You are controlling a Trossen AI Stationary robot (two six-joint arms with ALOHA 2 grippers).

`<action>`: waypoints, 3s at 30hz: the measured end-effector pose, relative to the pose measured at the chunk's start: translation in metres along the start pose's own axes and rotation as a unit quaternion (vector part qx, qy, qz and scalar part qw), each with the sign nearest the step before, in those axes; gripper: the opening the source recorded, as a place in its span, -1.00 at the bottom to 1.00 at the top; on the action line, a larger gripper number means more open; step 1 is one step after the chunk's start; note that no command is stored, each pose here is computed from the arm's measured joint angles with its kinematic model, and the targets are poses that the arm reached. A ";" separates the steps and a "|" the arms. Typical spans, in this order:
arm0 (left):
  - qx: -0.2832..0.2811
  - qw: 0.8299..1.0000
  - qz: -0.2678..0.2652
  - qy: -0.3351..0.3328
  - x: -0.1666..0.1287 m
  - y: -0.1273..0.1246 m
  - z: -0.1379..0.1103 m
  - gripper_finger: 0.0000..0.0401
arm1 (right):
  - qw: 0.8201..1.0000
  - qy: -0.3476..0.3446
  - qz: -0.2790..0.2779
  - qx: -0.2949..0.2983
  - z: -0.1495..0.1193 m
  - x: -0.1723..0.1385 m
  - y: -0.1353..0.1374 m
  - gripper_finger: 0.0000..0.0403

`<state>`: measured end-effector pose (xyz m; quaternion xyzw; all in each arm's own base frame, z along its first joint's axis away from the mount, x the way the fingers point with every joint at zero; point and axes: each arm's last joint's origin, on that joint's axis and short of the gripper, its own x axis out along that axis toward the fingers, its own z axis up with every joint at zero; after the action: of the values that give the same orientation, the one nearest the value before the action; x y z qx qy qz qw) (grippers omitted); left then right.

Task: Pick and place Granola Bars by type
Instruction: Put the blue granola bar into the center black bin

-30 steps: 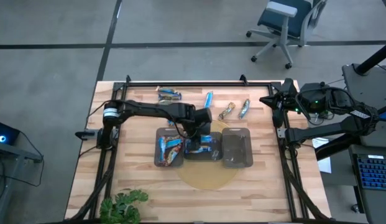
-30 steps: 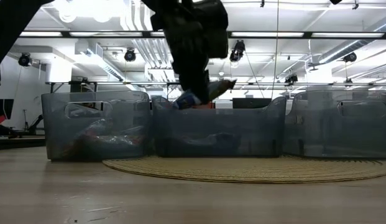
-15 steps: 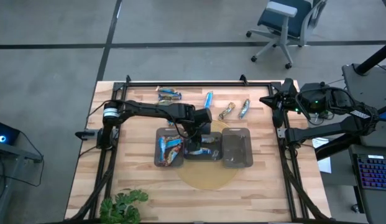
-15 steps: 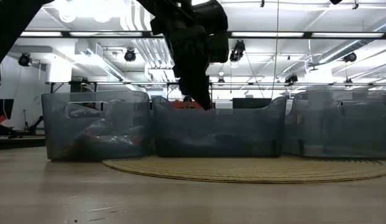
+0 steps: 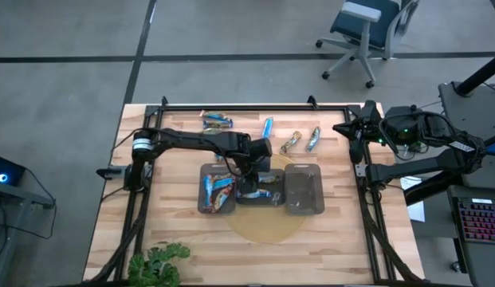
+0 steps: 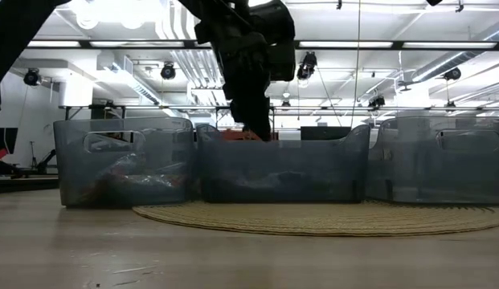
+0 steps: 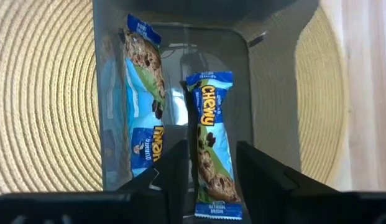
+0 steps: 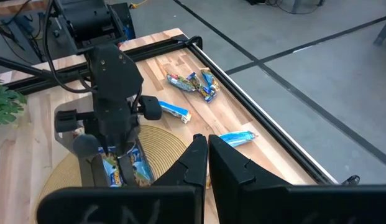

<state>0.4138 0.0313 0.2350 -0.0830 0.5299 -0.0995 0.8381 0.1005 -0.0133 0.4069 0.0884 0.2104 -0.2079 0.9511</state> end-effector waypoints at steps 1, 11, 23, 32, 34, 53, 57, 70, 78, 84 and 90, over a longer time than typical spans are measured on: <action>0.002 1.000 0.000 -0.001 -0.003 -0.001 0.002 -0.44 | 1.000 0.000 0.000 0.000 0.000 0.000 0.000 -0.96; 0.029 1.000 0.003 -0.005 -0.033 -0.004 0.017 -0.94 | 1.000 0.001 0.000 0.001 0.000 0.000 0.000 -0.96; 0.059 0.997 0.030 -0.042 -0.092 -0.019 0.040 -1.00 | 1.000 0.001 0.000 0.001 0.000 0.000 0.000 -0.96; 0.075 0.991 0.052 -0.096 -0.135 -0.031 0.053 -1.00 | 1.000 0.001 0.000 0.000 0.000 0.000 0.000 -0.96; 0.078 0.990 0.058 -0.107 -0.144 -0.033 0.052 -1.00 | 1.000 0.001 0.000 0.000 0.000 0.000 0.000 -0.96; 0.072 0.969 0.144 -0.188 -0.219 -0.044 0.018 -1.00 | 1.000 0.003 0.000 0.001 -0.001 0.000 0.000 -0.96; 0.058 0.965 0.164 -0.195 -0.227 -0.039 0.002 -1.00 | 1.000 0.006 0.011 0.003 -0.001 0.000 0.001 -0.96; -0.002 0.930 0.229 -0.288 -0.228 0.002 -0.066 -1.00 | 1.000 0.007 0.013 0.004 -0.001 0.000 0.001 -0.96; -0.037 0.932 0.242 -0.268 -0.209 0.019 -0.096 -1.00 | 1.000 0.007 0.013 0.004 -0.001 0.000 0.001 -0.96; -0.067 0.929 0.258 -0.255 -0.207 0.035 -0.101 -0.93 | 1.000 0.007 0.013 0.004 -0.001 0.001 0.001 -0.96; -0.120 0.919 0.271 -0.260 -0.213 0.054 -0.108 -0.59 | 1.000 0.007 0.013 0.006 -0.001 0.001 0.001 -0.96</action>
<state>0.2308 0.1339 0.3611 -0.0595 0.3038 0.2206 0.9249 0.1011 -0.0123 0.4058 0.0978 0.2149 -0.1963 0.9517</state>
